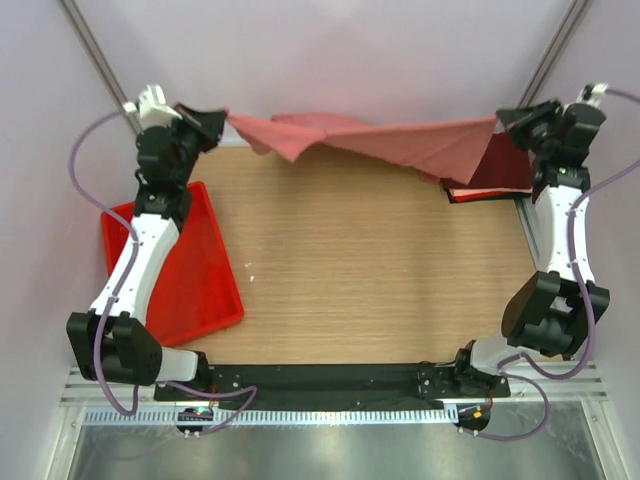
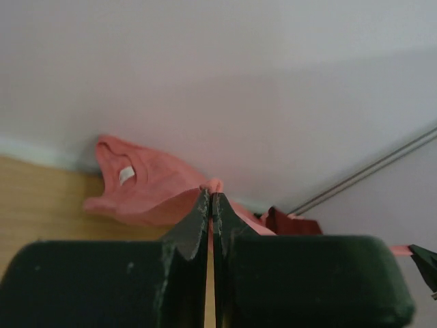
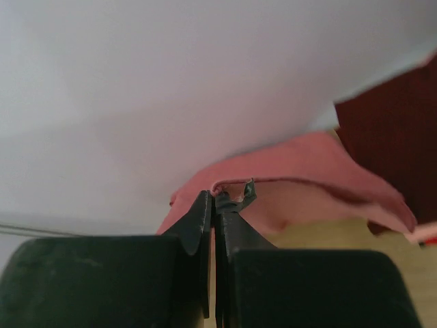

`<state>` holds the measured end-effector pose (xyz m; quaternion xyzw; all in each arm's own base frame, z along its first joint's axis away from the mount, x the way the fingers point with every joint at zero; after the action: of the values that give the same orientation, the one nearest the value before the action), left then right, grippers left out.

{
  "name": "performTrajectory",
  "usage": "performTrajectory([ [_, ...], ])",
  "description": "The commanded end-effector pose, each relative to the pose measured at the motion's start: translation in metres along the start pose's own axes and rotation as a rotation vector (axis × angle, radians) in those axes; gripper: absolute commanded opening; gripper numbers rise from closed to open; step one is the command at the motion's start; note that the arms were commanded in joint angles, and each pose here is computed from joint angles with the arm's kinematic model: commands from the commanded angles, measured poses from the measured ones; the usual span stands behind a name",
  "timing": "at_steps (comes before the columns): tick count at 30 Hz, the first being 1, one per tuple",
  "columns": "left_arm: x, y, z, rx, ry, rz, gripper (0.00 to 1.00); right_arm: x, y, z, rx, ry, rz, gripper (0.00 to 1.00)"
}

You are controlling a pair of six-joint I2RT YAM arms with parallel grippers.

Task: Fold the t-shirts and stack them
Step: Flatten the tshirt out

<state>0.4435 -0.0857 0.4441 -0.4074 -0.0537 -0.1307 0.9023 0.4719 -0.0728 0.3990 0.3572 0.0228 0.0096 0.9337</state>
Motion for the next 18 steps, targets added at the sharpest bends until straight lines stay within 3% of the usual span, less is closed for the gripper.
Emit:
performTrajectory([
  [1,-0.025,0.011,-0.014,0.013,0.01,0.001,0.0,-0.036,-0.015,-0.036,0.032,0.113,-0.094,0.01],
  [2,-0.037,0.024,-0.028,0.015,0.044,0.032,0.0,-0.046,-0.038,-0.052,0.067,0.136,-0.208,0.01],
  [4,-0.054,0.036,-0.044,0.038,0.1,0.068,0.0,-0.08,-0.089,-0.109,0.158,0.309,-0.467,0.01],
  [7,-0.074,0.068,-0.074,0.024,0.163,0.195,0.0,-0.107,-0.107,-0.152,0.209,0.39,-0.521,0.01],
  [11,-0.086,0.087,-0.099,-0.042,0.231,0.275,0.0,-0.126,-0.117,-0.164,0.164,0.392,-0.56,0.01],
  [18,-0.12,0.116,-0.111,-0.063,0.283,0.481,0.0,-0.169,-0.132,-0.199,0.119,0.481,-0.672,0.01],
])
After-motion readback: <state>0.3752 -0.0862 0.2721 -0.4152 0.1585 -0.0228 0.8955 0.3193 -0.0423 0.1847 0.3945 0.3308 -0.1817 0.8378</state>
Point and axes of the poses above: each gripper's point midway between its finger pads, its own x axis out along the fingers, its own y axis along the line the jaws close on, z = x × y, the point moved 1 cm from there along -x, back along the fingers, and after that the axes turned 8 degrees about -x, right-handed, at the moved point
